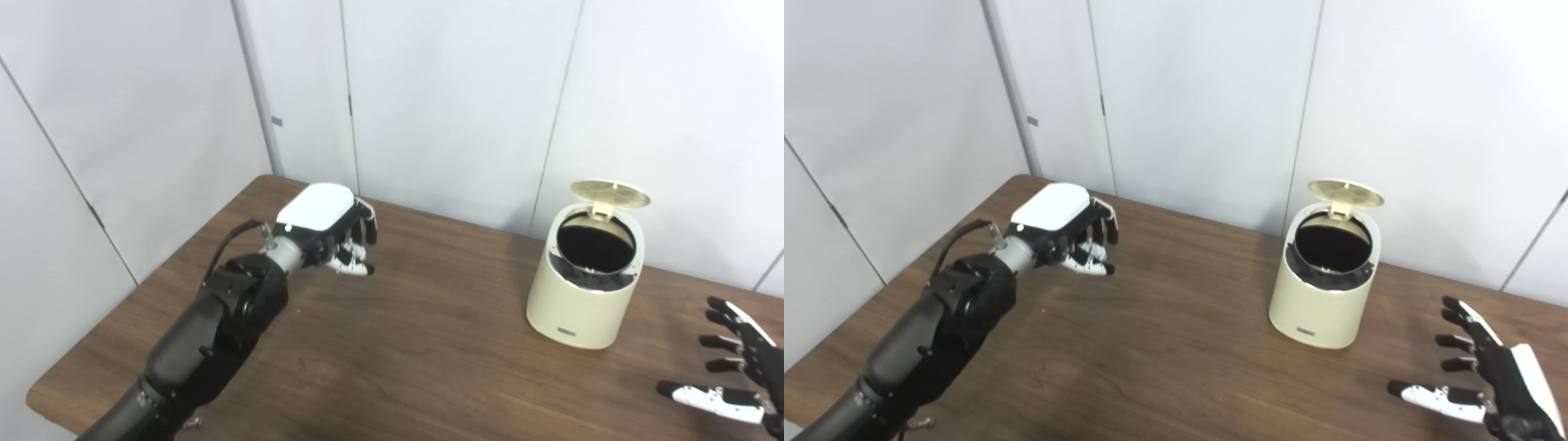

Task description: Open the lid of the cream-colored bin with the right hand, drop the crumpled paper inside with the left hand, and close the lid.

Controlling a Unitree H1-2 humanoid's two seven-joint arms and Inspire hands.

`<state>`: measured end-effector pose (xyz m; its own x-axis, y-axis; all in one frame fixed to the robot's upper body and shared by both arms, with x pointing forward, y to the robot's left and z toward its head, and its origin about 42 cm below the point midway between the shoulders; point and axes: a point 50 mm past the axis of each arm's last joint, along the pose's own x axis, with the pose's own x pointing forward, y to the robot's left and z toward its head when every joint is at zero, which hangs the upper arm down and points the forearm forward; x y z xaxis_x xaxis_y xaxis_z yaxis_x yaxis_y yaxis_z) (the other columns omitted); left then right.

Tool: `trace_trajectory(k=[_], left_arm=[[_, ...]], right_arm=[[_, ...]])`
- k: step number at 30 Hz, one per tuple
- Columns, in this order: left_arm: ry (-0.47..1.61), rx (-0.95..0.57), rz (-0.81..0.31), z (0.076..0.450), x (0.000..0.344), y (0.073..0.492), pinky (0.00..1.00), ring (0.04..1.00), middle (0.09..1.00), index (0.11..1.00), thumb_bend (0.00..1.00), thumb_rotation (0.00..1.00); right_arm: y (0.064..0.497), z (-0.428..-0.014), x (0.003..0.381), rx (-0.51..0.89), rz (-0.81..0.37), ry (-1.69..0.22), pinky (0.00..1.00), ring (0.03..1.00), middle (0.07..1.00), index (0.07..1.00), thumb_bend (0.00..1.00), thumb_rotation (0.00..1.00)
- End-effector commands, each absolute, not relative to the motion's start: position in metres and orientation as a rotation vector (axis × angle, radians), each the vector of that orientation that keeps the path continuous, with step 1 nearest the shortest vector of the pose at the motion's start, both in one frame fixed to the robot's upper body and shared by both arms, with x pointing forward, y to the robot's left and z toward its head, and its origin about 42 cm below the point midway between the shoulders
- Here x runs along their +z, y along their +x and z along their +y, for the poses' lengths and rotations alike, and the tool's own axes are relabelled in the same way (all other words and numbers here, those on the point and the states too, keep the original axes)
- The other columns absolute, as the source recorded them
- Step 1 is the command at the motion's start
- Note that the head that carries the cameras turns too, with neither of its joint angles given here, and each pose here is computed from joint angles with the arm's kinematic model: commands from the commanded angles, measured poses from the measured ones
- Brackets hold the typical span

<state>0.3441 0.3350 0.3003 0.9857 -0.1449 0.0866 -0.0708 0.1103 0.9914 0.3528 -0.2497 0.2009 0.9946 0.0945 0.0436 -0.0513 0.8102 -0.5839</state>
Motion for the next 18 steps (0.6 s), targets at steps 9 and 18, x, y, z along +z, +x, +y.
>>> trace_trajectory(k=[9, 18], left_arm=[[1.488, -0.066, -0.388, 0.297, 0.368, 0.372, 0.34, 0.367, 0.471, 0.523, 0.5, 0.0], [1.484, -0.124, -0.464, 0.27, 0.376, 0.391, 0.31, 0.362, 0.47, 0.53, 0.5, 0.0]], right_arm=[[0.369, -0.242, 0.203, 0.075, -0.205, -0.621, 0.58, 0.763, 0.879, 0.889, 0.85, 0.12], [0.366, -0.235, 0.193, 0.087, -0.199, -0.613, 0.57, 0.78, 0.894, 0.892, 0.84, 0.17]])
